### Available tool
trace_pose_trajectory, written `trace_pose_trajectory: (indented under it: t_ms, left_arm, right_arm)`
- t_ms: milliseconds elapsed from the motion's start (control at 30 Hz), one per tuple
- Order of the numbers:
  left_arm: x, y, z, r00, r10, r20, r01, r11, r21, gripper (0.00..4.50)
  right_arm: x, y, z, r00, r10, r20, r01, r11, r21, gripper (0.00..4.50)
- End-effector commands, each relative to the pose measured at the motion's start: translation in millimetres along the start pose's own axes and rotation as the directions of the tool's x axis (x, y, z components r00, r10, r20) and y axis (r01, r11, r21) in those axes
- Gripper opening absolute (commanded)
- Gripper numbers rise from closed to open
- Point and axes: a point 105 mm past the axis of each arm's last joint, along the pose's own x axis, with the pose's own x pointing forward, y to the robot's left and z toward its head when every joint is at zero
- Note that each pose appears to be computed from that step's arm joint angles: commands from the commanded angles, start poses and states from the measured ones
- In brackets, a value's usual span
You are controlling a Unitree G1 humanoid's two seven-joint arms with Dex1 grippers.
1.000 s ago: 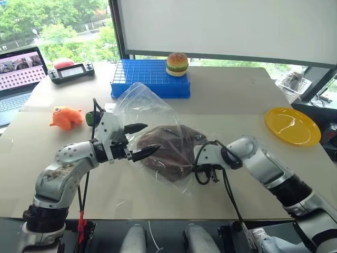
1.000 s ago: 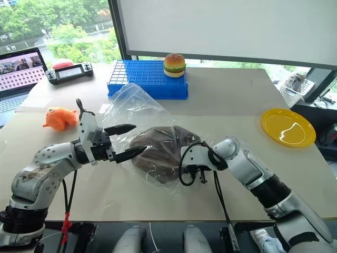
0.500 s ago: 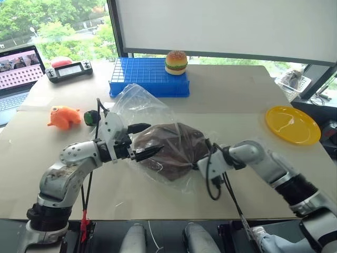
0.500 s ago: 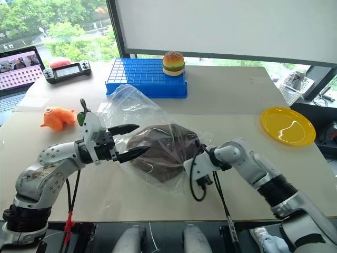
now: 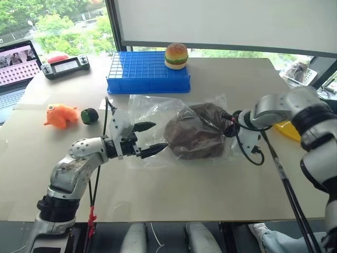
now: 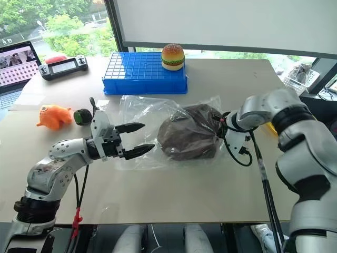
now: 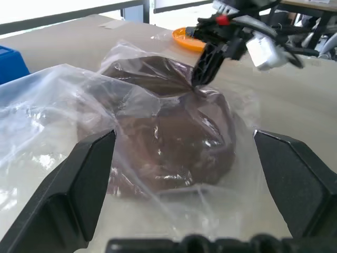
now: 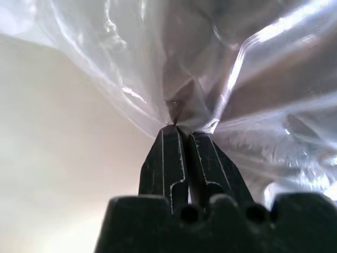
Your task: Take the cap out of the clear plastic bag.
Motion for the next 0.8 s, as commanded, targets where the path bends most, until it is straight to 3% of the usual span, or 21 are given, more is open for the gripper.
trace_pose_trajectory:
  t_ms: [33, 133, 200, 400, 567, 800]
  left_arm:
    - [-1.0, -2.5, 11.0, 0.999, -0.005, 0.032, 0.003, 0.999, 0.05, 4.5]
    - [-3.5, -3.4, 11.6, 1.0, 0.001, 0.031, -0.002, 0.999, 0.053, 4.5]
    - [-5.2, -4.0, 12.2, 1.0, 0.006, 0.03, -0.008, 0.998, 0.056, 4.5]
    - [-8.6, -4.4, 11.5, 0.999, 0.016, 0.028, -0.017, 0.998, 0.054, 4.5]
    - [-5.9, -5.7, 10.9, 0.999, 0.005, 0.031, -0.007, 0.999, 0.049, 4.5]
    - [-3.1, -6.3, 9.9, 0.999, -0.007, 0.032, 0.006, 0.999, 0.043, 4.5]
  right_arm:
    - [7.4, -8.3, -13.6, 0.996, -0.077, -0.045, 0.063, 0.968, -0.244, 0.02]
    - [18.3, -25.9, -10.6, 0.988, -0.152, -0.014, 0.138, 0.929, -0.343, 0.02]
    - [23.6, -29.6, -8.1, 0.984, -0.177, -0.011, 0.164, 0.932, -0.324, 0.02]
    - [25.5, -37.2, -9.2, 0.97, -0.237, -0.057, 0.228, 0.965, -0.131, 0.02]
    - [22.4, -40.4, -10.4, 0.967, -0.244, -0.069, 0.243, 0.97, -0.034, 1.5]
    - [17.6, -36.2, -20.0, 0.967, -0.224, -0.123, 0.224, 0.974, -0.015, 3.88]
